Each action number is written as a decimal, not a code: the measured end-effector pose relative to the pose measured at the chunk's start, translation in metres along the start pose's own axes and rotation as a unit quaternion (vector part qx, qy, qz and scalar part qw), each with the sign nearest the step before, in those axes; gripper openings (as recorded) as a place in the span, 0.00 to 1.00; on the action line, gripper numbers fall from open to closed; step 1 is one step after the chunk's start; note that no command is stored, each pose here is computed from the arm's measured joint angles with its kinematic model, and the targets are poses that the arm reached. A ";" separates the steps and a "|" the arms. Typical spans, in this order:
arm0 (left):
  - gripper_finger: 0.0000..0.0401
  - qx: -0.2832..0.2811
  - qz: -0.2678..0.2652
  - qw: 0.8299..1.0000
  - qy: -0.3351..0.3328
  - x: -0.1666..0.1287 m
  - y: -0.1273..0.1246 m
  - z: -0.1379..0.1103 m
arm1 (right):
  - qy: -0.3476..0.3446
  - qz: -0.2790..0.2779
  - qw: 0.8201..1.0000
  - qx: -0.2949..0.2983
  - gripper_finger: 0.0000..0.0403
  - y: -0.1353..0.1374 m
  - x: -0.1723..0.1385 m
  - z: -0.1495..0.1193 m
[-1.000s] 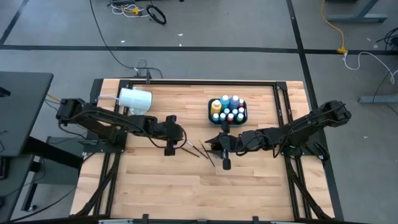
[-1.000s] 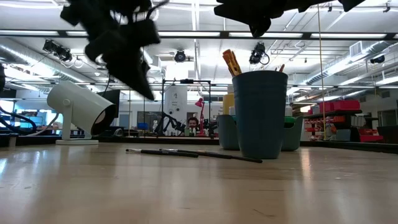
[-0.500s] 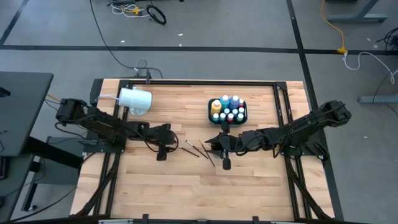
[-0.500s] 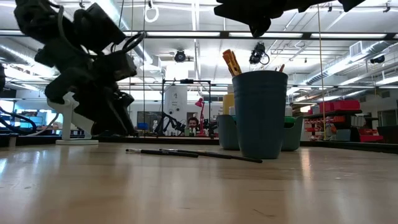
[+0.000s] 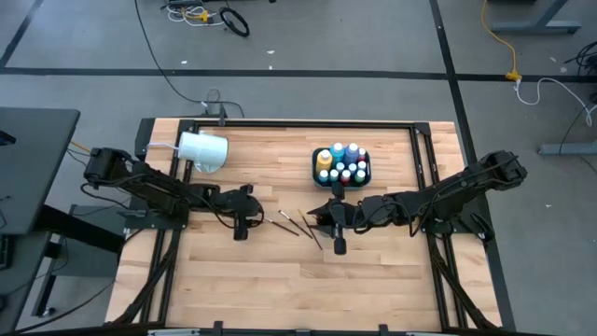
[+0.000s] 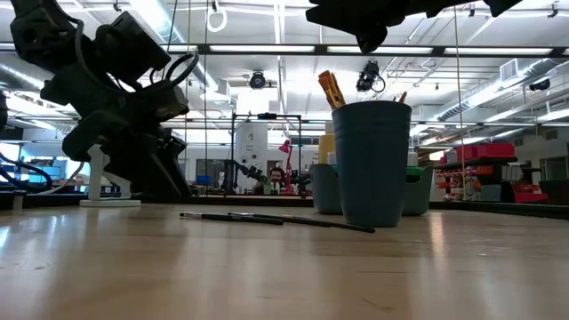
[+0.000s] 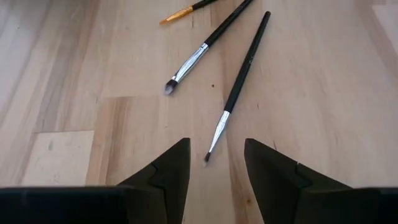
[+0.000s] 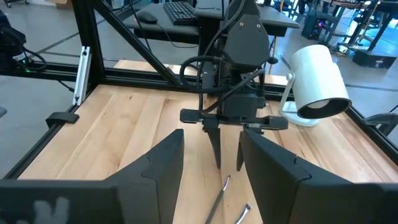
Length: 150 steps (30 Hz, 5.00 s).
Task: Pick & Place Paint Supplies
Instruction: Put the left silver paint brush into the cup
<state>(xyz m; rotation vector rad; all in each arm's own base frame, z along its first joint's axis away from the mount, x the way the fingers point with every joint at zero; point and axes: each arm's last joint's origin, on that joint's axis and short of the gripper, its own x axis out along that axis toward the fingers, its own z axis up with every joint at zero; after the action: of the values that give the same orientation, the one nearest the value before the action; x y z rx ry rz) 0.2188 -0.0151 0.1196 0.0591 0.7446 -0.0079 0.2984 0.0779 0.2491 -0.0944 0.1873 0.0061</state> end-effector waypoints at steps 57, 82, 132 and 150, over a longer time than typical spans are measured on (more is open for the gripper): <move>0.01 0.259 0.003 0.964 -0.064 -0.025 -0.040 0.063 | 0.012 0.002 0.999 0.036 0.42 0.000 0.000 -0.002; 0.01 0.730 0.230 0.638 -0.087 -0.079 -0.084 0.136 | 0.003 0.168 0.947 0.273 0.42 -0.020 0.031 -0.018; 0.12 0.580 0.276 0.732 -0.228 -0.049 -0.084 0.160 | 0.012 0.172 0.974 0.145 0.05 -0.031 0.017 -0.009; 0.23 0.139 0.379 0.873 -0.272 -0.062 -0.069 0.166 | -0.010 -0.035 0.997 0.071 0.04 -0.018 -0.016 -0.028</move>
<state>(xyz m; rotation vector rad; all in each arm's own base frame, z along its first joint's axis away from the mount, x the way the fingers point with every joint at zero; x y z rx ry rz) 0.2838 -0.0940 0.2797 0.6009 0.1089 0.6013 0.2782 0.0579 0.2263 0.0418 0.1635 -0.0762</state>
